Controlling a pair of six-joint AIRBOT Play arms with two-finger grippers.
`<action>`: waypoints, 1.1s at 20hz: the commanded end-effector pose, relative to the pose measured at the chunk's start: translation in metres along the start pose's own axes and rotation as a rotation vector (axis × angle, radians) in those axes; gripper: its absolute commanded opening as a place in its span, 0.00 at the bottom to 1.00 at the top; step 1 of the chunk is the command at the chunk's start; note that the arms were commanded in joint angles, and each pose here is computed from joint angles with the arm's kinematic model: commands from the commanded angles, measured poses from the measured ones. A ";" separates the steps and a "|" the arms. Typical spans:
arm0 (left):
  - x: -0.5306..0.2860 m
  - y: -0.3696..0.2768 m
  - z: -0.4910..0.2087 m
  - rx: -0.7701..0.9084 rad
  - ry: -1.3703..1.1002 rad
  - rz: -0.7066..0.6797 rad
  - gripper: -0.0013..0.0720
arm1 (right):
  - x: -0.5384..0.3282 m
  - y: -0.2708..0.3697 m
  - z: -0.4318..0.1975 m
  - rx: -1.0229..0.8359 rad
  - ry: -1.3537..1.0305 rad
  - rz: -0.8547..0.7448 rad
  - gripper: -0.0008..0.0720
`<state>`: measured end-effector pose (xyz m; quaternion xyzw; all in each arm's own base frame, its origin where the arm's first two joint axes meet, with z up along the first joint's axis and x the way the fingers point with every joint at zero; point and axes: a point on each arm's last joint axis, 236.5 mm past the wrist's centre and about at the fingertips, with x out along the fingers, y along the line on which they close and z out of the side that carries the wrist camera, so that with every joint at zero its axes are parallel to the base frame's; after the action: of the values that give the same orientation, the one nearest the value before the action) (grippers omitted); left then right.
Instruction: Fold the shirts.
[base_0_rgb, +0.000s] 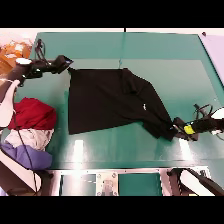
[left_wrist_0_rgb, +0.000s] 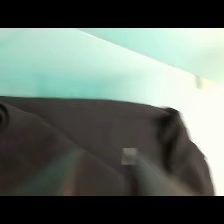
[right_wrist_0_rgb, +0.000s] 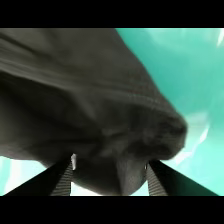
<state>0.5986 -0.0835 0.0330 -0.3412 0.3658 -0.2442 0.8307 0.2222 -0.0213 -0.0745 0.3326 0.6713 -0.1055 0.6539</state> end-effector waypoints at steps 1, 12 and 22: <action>-0.045 -0.011 -0.011 -0.058 0.177 -0.064 0.17 | -0.051 -0.020 0.031 -0.037 -0.084 -0.104 0.72; -0.147 -0.009 -0.182 -0.083 0.544 0.261 0.05 | 0.001 0.015 0.056 -0.565 -0.005 -0.114 0.72; -0.179 0.042 -0.313 -0.301 0.536 0.472 0.82 | 0.012 -0.007 0.063 -0.388 0.029 -0.074 0.67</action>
<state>0.2679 -0.0655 -0.0511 -0.2777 0.6685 -0.1098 0.6812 0.2688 -0.0608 -0.0975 0.1262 0.7089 0.0118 0.6939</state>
